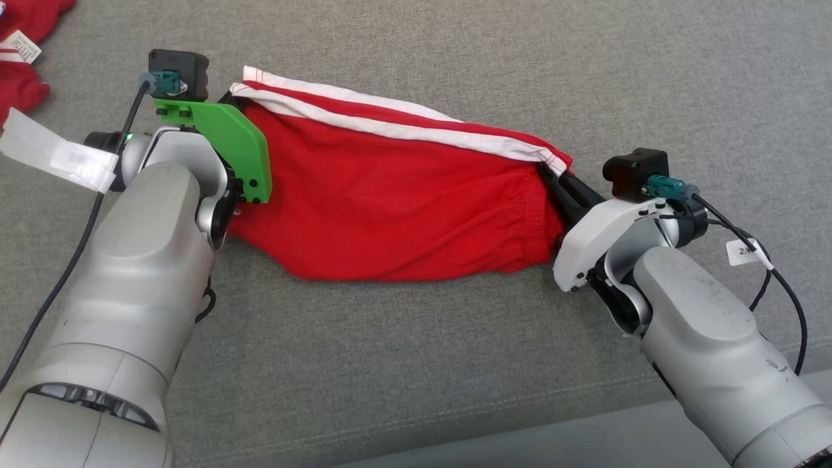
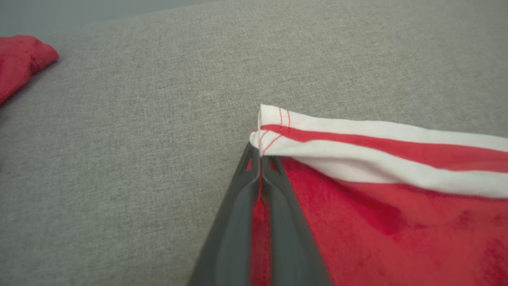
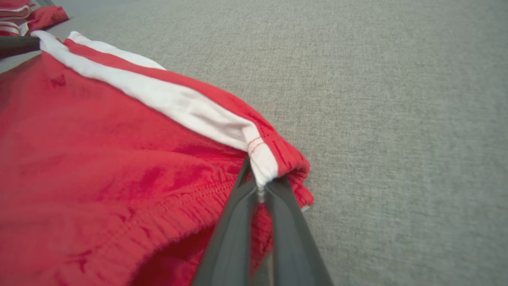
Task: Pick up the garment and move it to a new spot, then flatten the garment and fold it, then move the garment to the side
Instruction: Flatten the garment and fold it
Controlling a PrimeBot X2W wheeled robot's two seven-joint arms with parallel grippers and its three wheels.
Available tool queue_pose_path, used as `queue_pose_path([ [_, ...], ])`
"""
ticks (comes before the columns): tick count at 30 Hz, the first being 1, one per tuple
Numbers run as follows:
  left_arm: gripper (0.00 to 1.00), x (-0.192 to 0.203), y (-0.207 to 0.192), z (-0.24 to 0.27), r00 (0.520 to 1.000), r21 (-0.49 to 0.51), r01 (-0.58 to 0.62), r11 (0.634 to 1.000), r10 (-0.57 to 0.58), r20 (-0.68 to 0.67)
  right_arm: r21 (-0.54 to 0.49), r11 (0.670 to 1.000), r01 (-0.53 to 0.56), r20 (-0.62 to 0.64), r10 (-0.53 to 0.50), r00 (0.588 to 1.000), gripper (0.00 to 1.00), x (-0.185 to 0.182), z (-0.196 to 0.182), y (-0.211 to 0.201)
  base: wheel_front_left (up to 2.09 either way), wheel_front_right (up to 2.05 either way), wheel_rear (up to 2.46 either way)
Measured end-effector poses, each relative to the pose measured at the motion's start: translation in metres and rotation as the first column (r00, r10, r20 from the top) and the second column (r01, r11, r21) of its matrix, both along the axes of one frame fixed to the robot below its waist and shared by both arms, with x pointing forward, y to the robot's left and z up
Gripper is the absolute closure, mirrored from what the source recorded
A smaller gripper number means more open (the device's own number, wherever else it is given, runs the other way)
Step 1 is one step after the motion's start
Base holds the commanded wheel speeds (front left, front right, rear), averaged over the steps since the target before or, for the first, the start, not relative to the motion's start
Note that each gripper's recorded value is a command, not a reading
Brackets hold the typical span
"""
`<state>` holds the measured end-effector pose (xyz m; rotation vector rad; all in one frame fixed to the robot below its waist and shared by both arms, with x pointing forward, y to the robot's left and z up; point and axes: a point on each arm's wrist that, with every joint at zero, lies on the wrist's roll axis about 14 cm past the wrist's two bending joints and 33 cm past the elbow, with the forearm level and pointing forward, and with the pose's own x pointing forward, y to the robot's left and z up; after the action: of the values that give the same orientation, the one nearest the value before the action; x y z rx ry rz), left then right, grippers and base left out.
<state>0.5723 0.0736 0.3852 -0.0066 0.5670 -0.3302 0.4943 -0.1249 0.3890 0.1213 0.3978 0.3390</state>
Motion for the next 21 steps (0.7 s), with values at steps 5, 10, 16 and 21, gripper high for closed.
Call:
queue_pose_path([
  [5, 0.62, 0.003, 0.005, -0.003, 1.0, 0.03, -0.017, 0.999, 0.017, -0.019, 0.0, 1.0, 0.002, 0.007, -0.002, 1.0, 0.13, 0.003, 0.0, 0.001, 0.0, 0.0, 0.0],
  [10, 0.0, 0.005, 0.003, 0.009, 1.0, 0.034, -0.012, 0.999, 0.011, 0.026, 0.006, 1.0, 0.021, 0.034, -0.021, 0.999, 0.0, 0.007, 0.006, -0.003, 0.0, 0.0, 0.0],
  [16, 0.0, 0.003, 0.003, 0.027, 0.996, 0.028, -0.008, 1.0, 0.006, 0.084, -0.006, 0.999, 0.04, 0.048, -0.04, 0.998, 0.0, 0.003, 0.01, -0.014, 0.0, 0.0, 0.0],
  [21, 0.0, -0.015, 0.005, 0.029, 0.996, -0.02, -0.021, 1.0, 0.023, 0.081, -0.004, 0.999, 0.053, 0.046, -0.053, 0.998, 0.0, -0.009, 0.01, -0.021, 0.0, 0.0, 0.0],
])
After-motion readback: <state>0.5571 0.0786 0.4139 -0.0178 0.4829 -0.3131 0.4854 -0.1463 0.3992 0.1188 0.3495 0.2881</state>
